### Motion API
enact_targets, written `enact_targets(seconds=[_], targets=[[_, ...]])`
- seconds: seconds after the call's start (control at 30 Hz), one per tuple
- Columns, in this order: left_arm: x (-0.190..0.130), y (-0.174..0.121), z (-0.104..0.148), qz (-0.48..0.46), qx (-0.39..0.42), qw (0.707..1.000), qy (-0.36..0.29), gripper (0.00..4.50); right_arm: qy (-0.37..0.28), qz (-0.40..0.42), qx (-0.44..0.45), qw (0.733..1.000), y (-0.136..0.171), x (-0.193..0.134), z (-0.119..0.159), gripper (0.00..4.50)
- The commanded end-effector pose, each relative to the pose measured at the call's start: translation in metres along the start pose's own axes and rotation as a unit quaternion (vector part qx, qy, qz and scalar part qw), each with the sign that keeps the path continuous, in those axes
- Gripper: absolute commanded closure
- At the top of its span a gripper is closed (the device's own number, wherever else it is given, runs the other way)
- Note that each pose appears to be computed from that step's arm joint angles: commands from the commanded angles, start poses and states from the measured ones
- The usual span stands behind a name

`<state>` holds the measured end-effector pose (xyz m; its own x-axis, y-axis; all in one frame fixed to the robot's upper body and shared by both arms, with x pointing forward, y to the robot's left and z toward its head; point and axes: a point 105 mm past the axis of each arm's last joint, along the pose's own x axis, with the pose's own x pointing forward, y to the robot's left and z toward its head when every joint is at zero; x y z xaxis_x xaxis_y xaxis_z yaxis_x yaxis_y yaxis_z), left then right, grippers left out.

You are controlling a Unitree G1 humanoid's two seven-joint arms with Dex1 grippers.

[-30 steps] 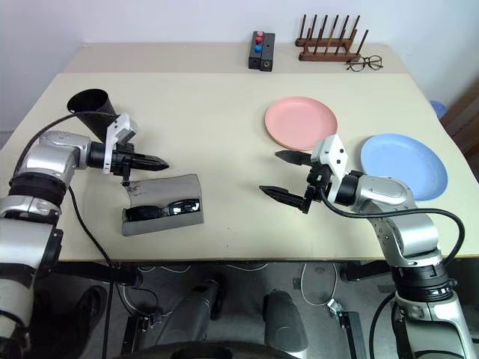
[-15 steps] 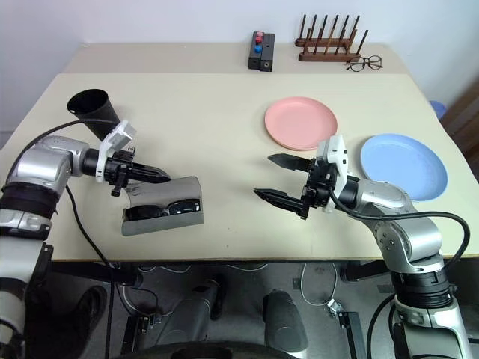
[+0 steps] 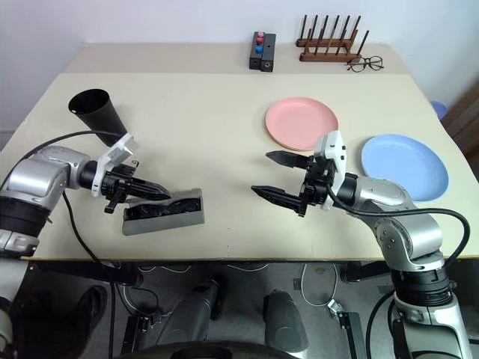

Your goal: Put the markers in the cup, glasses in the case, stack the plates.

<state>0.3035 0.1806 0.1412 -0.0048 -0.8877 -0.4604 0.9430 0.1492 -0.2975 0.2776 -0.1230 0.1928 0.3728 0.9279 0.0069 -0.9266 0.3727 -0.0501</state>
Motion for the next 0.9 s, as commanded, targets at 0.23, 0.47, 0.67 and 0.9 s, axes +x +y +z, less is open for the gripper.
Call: enact_targets(seconds=[0.23,0.47,0.67,0.9], targets=[[0.005,-0.013,0.002,-0.014,-0.004,1.0,-0.002,4.45,-0.007,-0.007,-0.03,1.0,-0.001,-0.004,0.005,0.0],[-0.012,-0.011,0.033,0.0,0.01,0.999,-0.048,4.45,-0.016,-0.042,-0.053,0.998,-0.016,-0.006,0.006,0.0],[-0.033,-0.002,0.076,0.036,0.063,0.99,-0.124,2.68,-0.02,-0.073,-0.074,0.994,-0.028,-0.006,0.006,0.0],[-0.034,-0.007,0.108,0.026,0.118,0.974,-0.193,0.11,0.028,-0.201,-0.078,0.976,-0.074,-0.03,-0.001,0.0]])
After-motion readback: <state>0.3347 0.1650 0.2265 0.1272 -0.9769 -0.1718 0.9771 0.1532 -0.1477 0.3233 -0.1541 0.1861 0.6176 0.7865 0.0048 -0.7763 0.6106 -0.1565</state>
